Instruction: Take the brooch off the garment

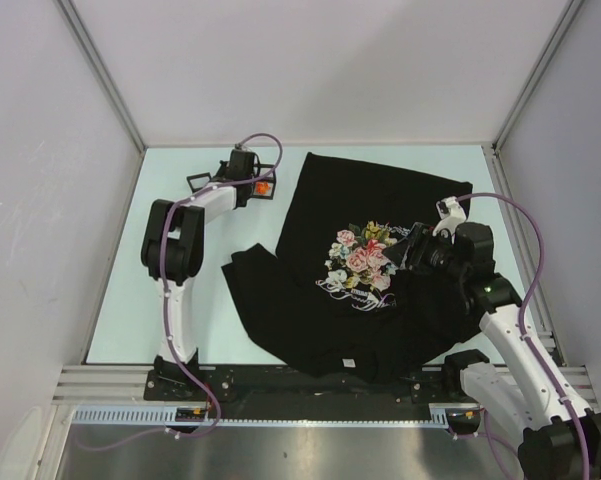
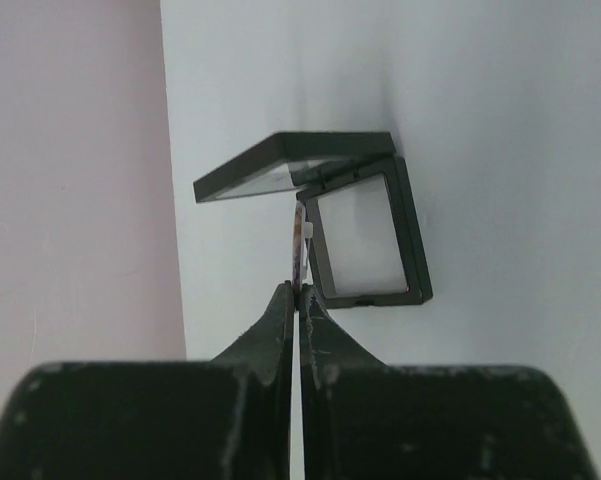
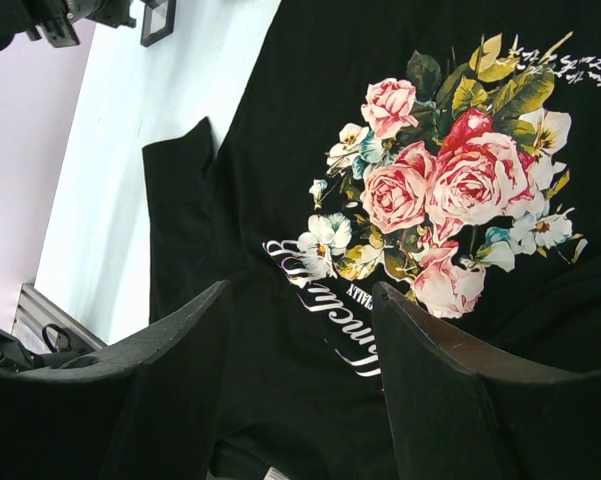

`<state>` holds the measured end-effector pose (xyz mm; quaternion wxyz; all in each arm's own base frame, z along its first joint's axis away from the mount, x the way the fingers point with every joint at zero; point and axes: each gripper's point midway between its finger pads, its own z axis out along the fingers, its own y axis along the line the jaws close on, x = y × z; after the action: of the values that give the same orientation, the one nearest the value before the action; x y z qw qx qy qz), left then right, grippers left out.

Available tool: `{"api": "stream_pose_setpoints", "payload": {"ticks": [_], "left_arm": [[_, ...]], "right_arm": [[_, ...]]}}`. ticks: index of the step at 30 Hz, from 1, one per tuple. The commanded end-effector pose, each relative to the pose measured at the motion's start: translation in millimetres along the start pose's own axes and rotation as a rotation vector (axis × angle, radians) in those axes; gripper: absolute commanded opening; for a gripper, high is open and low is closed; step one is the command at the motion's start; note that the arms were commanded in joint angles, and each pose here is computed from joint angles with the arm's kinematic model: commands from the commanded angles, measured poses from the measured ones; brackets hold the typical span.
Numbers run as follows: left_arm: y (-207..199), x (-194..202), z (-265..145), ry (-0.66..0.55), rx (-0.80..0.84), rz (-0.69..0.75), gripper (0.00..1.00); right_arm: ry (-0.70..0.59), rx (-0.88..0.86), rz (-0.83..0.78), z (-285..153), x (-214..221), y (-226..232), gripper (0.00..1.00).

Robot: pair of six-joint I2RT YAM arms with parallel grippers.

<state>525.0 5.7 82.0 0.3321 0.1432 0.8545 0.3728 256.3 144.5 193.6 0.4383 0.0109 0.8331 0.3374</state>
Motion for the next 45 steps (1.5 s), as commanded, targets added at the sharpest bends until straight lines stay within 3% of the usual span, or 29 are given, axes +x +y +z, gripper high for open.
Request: {"api": "stream_pose_setpoints", "payload": {"ticks": [1,25,26,27,30,39,43,45], "left_arm": [[16.1,-14.8,9.0,-0.02,-0.065,0.013,0.0],[6.8,9.1,34.1,0.068,-0.105,0.066,0.04],[8.4,8.9,33.6,0.068,-0.111,0.064,0.07],[10.7,9.0,32.2,0.073,-0.123,0.067,0.17],[16.4,2.9,24.1,0.063,-0.135,0.058,0.35],[39.1,-13.9,-20.0,0.055,-0.065,-0.028,0.58],[44.1,-17.2,-50.0,0.029,0.039,-0.196,0.72],[44.7,-22.5,-78.0,-0.002,0.169,-0.274,0.79]], "right_arm": [[-0.014,-0.029,-0.02,-1.8,-5.1,4.2,0.62],[-0.017,-0.027,-0.01,-3.9,-6.1,2.1,0.62],[-0.016,-0.026,-0.009,-3.7,-5.9,1.9,0.62],[-0.017,-0.029,-0.01,-3.8,-6.7,2.6,0.62],[-0.013,-0.03,-0.009,-3.6,-5.9,2.7,0.62],[-0.02,-0.034,-0.014,-4.0,-7.3,3.6,0.62],[-0.009,0.008,0.013,-5.0,-4.3,-3.5,0.62],[-0.011,0.067,0.03,-8.3,-4.0,-12.5,0.62]]}}
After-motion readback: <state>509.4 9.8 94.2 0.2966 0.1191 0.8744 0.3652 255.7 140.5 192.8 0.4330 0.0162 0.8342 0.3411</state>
